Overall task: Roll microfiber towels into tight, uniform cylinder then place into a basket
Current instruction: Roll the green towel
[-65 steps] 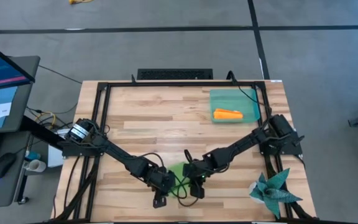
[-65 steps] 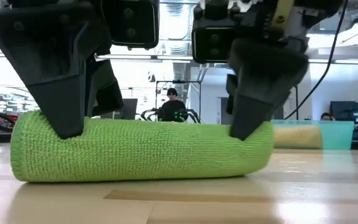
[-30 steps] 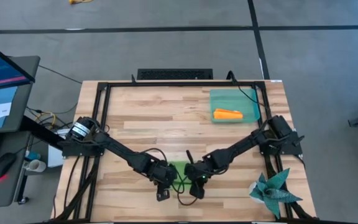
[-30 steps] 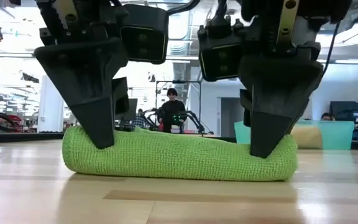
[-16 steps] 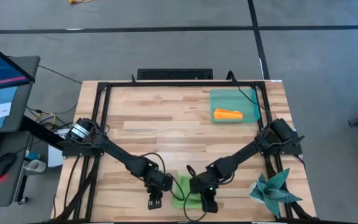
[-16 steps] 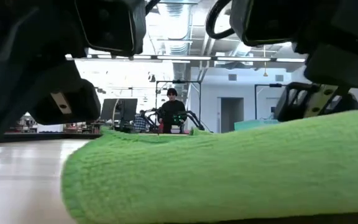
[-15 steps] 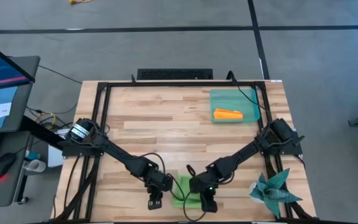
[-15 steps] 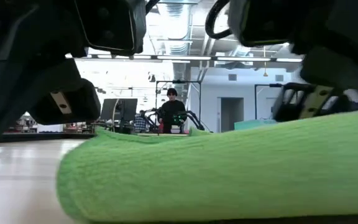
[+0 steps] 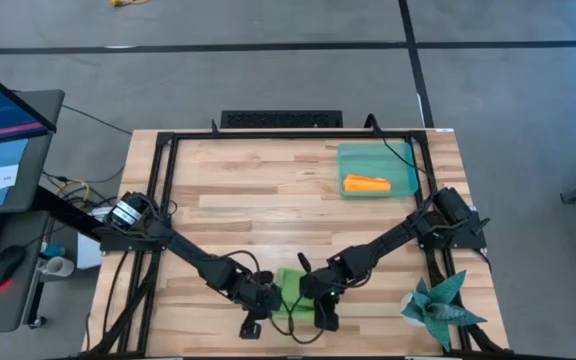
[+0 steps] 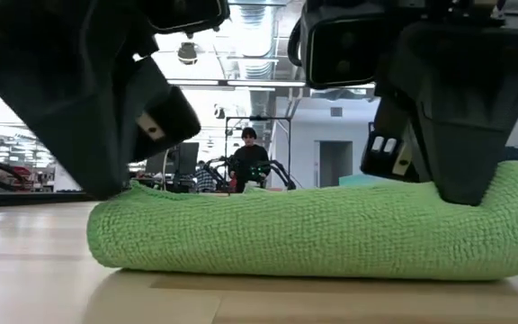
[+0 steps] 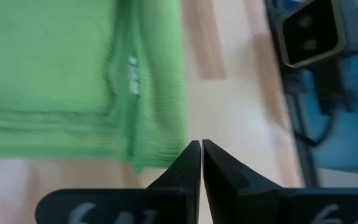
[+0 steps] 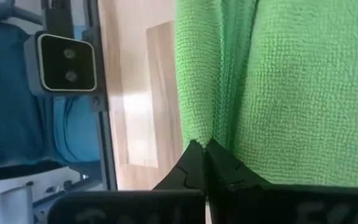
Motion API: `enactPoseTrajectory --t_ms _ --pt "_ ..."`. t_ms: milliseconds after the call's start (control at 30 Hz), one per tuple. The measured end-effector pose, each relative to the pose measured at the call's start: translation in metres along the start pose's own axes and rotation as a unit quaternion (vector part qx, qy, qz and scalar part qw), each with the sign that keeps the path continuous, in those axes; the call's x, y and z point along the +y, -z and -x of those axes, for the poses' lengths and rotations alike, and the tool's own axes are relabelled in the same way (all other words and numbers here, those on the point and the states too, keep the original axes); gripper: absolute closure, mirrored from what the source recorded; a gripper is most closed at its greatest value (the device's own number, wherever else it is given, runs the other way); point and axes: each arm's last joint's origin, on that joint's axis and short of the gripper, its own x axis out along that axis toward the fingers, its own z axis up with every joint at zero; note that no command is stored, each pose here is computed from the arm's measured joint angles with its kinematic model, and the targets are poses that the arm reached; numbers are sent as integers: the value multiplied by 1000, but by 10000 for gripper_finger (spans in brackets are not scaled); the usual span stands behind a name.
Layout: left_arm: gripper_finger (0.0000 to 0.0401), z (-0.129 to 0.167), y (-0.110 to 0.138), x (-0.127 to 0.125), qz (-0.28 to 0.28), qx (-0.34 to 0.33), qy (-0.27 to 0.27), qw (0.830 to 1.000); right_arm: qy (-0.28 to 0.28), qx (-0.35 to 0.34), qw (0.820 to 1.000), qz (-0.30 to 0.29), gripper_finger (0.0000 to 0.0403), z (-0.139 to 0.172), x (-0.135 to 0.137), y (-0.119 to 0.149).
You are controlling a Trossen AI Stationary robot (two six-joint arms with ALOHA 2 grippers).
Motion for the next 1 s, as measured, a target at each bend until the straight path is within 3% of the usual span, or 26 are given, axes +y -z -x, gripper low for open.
enactPoseTrajectory --t_ms 167,267,567,767,1000 --pt "388 6 -1 -5 -22 -32 -47 998 5 1 1000 -6 393 1 -3 -1" --pt "373 13 -4 -7 -24 -44 -48 998 5 0 1000 -6 393 2 -3 -1" --pt "273 28 -11 -11 -45 -76 -53 995 13 -9 1000 -6 393 2 -4 -3" --pt "220 7 -2 -7 -113 -61 -106 986 11 -15 1000 -7 393 3 -5 -5" --pt "212 -6 3 -5 -151 -46 -120 980 9 -17 1000 -6 392 3 -4 -5"
